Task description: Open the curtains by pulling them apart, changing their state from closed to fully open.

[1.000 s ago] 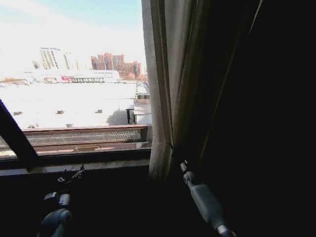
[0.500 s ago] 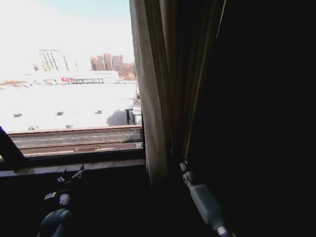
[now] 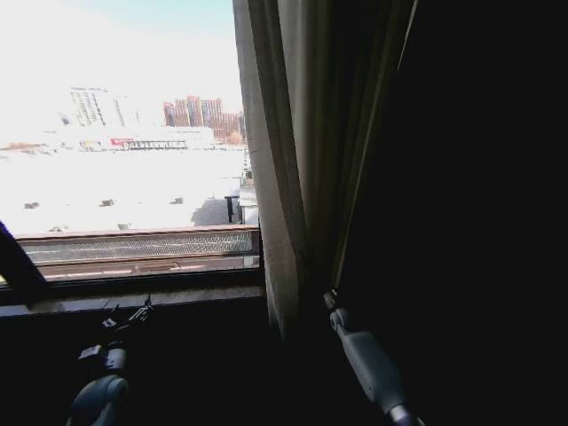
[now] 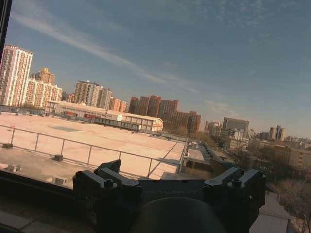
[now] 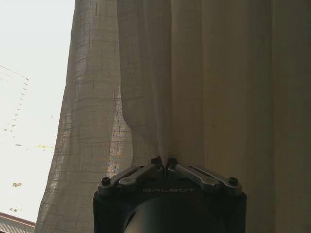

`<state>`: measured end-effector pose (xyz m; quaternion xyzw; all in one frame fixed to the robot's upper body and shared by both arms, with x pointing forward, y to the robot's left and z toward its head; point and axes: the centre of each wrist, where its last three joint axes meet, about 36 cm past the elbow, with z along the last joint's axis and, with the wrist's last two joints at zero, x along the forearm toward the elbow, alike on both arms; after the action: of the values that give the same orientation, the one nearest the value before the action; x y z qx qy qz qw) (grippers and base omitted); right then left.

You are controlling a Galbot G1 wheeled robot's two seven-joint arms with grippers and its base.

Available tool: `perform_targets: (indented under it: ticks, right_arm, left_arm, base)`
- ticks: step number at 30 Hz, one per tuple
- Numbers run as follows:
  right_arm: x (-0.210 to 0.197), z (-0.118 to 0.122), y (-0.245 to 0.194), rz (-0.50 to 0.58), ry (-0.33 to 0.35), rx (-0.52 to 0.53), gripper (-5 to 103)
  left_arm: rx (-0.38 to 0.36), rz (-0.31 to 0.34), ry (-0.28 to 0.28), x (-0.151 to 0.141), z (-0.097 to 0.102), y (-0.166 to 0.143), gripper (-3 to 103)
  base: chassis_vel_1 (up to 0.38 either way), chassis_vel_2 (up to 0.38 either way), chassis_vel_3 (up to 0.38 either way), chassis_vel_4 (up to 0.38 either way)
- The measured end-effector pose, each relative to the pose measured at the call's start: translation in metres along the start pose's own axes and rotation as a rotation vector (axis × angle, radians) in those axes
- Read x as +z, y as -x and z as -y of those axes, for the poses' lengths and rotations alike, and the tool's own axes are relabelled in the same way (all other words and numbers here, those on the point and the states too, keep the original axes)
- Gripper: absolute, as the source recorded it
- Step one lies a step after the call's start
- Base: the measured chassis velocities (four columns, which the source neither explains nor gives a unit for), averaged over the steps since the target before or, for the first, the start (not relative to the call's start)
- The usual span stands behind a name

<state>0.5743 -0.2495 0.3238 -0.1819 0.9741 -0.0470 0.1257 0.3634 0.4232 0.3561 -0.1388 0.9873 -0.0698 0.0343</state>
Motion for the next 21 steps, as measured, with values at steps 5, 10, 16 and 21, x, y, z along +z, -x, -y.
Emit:
perform_targets:
  ticks: [5,10,16,21]
  right_arm:
    - [0.000,0.000,0.000,0.008,-0.013,0.013,0]
    - [0.000,0.001,0.002,0.005,-0.024,-0.004,0]
    - [0.004,0.005,0.004,-0.031,-0.026,0.024,0]
    - [0.005,0.015,0.003,-0.060,-0.035,0.075,0]
  left_arm:
    - [0.000,0.000,0.000,0.000,0.000,0.000,100]
    - [0.000,0.000,0.000,0.000,0.000,0.000,100]
    - [0.000,0.000,0.000,0.000,0.000,0.000,100]
    - [0.000,0.000,0.000,0.000,0.000,0.000,100]
  base:
    - [-0.129,0.163,0.099,-0.140]
    - [-0.092,0.084,0.089,-0.083]
    - [-0.012,0.010,0.009,-0.009]
    - [-0.042,-0.020,0.034,0.014]
